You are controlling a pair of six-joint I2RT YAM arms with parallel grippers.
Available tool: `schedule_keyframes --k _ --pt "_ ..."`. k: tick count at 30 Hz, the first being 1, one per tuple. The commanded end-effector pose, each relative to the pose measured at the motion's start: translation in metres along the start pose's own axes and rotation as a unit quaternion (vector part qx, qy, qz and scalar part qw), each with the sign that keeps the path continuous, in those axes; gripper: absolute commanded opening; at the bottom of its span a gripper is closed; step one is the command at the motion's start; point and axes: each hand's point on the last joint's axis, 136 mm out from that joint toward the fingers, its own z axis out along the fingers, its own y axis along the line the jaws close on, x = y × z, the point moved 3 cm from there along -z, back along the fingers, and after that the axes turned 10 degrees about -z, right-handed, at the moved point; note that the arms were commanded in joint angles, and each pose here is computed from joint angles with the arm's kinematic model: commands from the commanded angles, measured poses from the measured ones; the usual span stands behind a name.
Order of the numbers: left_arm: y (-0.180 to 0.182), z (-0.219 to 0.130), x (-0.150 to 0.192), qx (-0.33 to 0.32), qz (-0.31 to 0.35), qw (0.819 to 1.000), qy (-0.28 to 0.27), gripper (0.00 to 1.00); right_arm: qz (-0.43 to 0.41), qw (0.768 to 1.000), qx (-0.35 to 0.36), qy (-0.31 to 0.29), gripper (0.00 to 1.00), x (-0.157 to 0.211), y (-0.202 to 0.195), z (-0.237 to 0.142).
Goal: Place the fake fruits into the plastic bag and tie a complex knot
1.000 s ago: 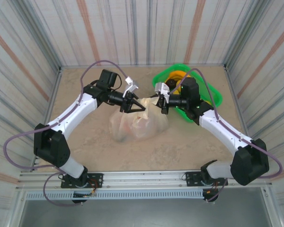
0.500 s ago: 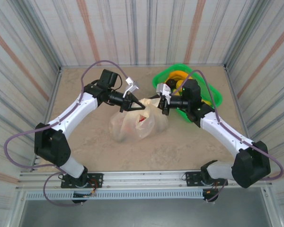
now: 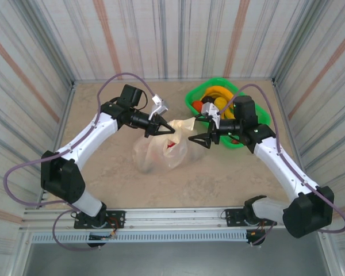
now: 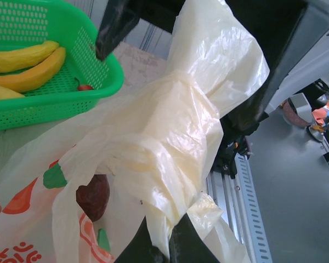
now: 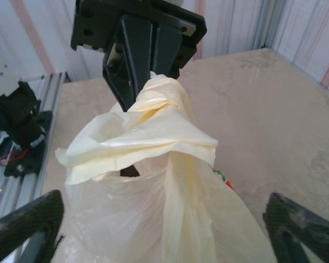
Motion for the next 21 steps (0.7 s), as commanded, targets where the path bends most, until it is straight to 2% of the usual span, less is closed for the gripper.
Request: schedule_keyframes --k 1,6,12,17,21 --pt "-0.017 -0.011 -0.011 -0.011 0.059 0.998 -0.008 0.0 0.024 0.999 -0.036 -0.013 0.99 -0.014 0.006 -0.007" --pt "-0.017 -0.011 -0.01 -0.032 0.098 0.995 0.001 0.0 0.056 0.996 -0.069 -0.018 0.99 -0.02 -0.003 0.005" --pt "-0.014 -0.013 -0.01 -0.067 0.123 0.99 0.011 0.0 0.065 0.991 -0.112 -0.026 0.99 -0.027 0.005 0.018" --pt "-0.013 -0.011 -0.007 -0.099 0.161 0.982 0.028 0.0 0.106 0.991 -0.082 -0.014 0.99 -0.041 -0.006 0.015" --pt "-0.014 -0.011 -0.007 -0.105 0.183 0.977 0.03 0.0 0.104 0.992 -0.074 0.025 0.99 -0.038 -0.005 0.018"
